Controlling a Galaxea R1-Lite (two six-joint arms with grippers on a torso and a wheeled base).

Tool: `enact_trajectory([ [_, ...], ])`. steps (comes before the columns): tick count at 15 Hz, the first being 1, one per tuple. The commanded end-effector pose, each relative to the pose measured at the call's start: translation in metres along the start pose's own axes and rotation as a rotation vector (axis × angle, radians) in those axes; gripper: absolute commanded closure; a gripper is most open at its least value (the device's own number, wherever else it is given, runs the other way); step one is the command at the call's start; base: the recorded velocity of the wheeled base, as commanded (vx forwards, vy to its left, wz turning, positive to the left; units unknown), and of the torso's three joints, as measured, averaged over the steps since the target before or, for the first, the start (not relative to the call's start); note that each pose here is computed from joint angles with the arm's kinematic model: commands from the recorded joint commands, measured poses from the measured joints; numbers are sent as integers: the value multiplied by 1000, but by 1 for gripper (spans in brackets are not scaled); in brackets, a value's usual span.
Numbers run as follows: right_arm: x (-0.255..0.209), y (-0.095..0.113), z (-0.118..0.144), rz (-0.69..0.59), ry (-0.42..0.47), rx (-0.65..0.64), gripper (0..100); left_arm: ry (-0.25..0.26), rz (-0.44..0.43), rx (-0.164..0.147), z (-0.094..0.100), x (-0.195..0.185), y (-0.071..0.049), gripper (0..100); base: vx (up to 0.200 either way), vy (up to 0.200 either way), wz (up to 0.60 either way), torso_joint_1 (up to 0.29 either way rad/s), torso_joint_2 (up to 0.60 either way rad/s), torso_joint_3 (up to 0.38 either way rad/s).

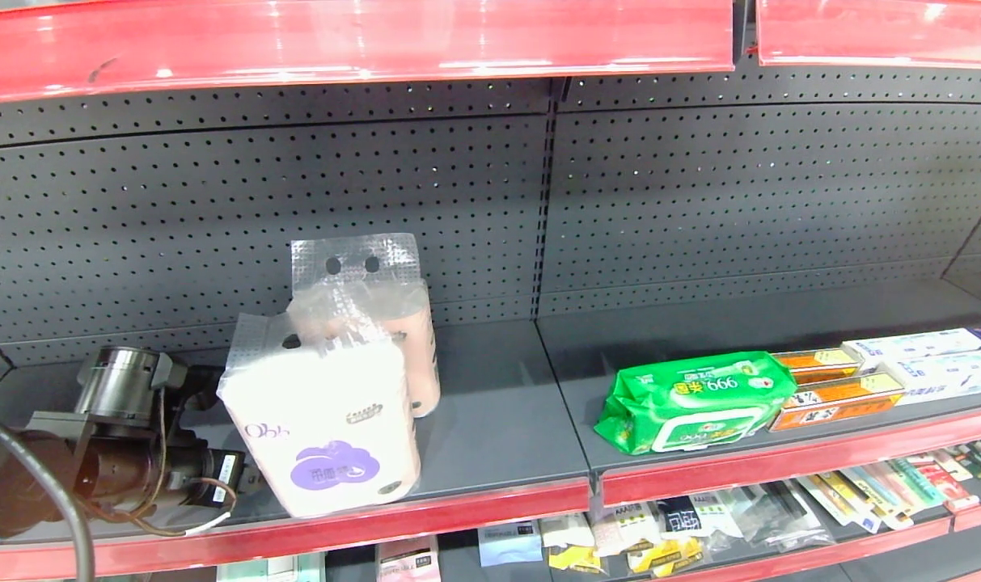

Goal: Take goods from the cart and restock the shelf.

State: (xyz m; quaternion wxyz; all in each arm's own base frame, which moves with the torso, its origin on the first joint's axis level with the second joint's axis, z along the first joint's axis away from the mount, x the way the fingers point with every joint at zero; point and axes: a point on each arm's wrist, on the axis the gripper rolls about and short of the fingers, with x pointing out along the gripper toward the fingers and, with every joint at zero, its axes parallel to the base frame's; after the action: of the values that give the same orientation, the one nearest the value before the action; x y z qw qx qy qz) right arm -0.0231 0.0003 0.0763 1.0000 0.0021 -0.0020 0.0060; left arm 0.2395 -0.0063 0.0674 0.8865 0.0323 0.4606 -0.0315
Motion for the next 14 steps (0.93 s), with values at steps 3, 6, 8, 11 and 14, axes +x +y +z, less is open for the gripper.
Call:
enact_trajectory([
  [3, 0, 0, 0, 0, 3, 0, 0, 2, -10, 13, 0, 1, -4, 0, 0, 0, 0, 0, 0, 0],
  [6, 0, 0, 0, 0, 3, 0, 0, 0, -13, 17, 1, 1, -5, 0, 0, 0, 0, 0, 0, 0],
  [8, 0, 0, 0, 0, 1, -1, 0, 5, -14, 18, 1, 3, -5, 0, 0, 0, 0, 0, 0, 0],
  [11, 0, 0, 0, 0, 1, 0, 0, 0, -17, 23, 3, 3, -7, 0, 0, 0, 0, 0, 0, 0],
  [14, 0, 0, 0, 0, 1, 0, 0, 2, -21, 28, 3, 4, -8, 0, 0, 0, 0, 0, 0, 0],
])
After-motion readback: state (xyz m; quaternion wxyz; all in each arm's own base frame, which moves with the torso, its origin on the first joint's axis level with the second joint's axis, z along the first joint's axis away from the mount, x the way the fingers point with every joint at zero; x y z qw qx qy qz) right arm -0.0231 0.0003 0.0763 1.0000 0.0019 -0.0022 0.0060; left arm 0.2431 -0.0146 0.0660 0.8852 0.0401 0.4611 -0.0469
